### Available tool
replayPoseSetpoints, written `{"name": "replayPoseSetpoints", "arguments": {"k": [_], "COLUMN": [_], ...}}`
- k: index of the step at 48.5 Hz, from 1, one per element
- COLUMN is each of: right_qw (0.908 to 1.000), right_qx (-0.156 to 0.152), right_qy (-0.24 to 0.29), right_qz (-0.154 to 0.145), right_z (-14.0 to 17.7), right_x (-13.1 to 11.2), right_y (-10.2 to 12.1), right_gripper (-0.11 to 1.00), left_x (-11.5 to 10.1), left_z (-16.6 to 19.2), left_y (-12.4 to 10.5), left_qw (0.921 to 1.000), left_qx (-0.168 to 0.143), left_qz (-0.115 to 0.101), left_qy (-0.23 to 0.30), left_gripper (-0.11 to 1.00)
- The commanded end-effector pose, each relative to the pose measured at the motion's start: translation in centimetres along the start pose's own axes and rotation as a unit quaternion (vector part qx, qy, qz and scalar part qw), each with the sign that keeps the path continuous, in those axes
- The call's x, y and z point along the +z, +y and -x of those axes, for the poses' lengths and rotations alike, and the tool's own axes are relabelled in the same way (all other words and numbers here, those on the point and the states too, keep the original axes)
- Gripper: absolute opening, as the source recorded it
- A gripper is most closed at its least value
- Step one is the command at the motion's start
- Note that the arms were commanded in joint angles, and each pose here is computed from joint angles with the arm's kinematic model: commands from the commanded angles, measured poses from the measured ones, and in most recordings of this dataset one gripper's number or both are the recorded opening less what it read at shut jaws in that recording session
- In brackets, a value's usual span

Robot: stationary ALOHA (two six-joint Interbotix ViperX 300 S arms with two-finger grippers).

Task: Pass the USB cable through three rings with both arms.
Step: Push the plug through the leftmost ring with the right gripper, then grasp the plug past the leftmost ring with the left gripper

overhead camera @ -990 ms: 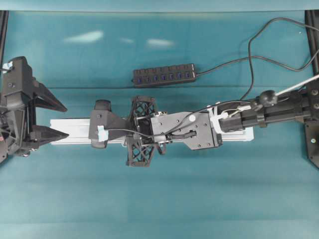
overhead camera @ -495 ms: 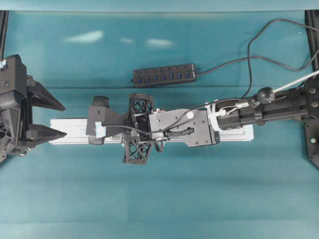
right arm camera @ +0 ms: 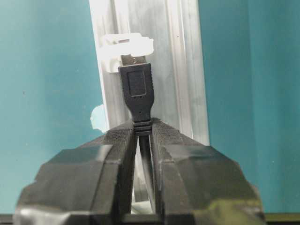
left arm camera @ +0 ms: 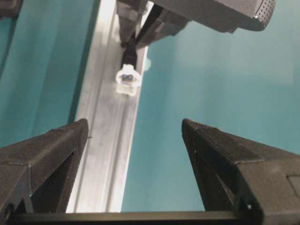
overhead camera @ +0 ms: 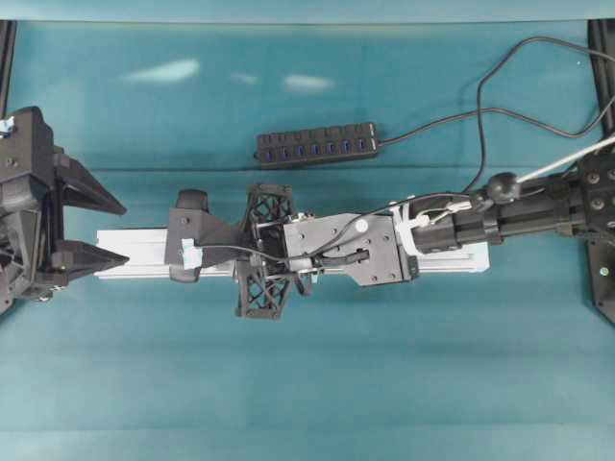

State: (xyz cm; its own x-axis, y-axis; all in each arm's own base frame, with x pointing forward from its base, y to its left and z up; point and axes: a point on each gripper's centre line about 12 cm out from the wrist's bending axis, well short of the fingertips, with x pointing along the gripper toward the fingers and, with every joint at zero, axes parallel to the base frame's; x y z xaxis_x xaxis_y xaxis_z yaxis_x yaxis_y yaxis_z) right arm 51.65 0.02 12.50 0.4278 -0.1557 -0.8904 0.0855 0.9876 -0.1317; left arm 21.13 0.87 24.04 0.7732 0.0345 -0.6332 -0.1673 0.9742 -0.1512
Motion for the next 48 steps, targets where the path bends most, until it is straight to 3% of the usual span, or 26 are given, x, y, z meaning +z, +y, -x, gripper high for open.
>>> {"name": "replayPoseSetpoints", "arguments": {"k": [1, 40, 48], "right_qw": [0.9998, 0.9985, 0.9973], "right_qx": [0.004, 0.013, 0.026], "right_qy": [-0.020, -0.053, -0.064], "right_qz": [0.003, -0.009, -0.023], "right_z": [0.5, 0.7, 0.7], "right_x": [0.9, 3.0, 3.1], "right_y": [0.2, 0.4, 0.6], "right_gripper": [-0.07, -0.07, -0.07], "left_x": [0.4, 0.4, -1.0], "left_z": [0.1, -0.8, -2.9], "left_y": [-0.1, -0.3, -0.1], "left_qw": [1.0000, 1.0000, 0.9999], "left_qx": [-0.001, -0.004, -0.007], "left_qz": [-0.001, -0.003, -0.004], "left_qy": [-0.007, -0.006, -0.010], "left_gripper": [0.88, 0.88, 0.88]}}
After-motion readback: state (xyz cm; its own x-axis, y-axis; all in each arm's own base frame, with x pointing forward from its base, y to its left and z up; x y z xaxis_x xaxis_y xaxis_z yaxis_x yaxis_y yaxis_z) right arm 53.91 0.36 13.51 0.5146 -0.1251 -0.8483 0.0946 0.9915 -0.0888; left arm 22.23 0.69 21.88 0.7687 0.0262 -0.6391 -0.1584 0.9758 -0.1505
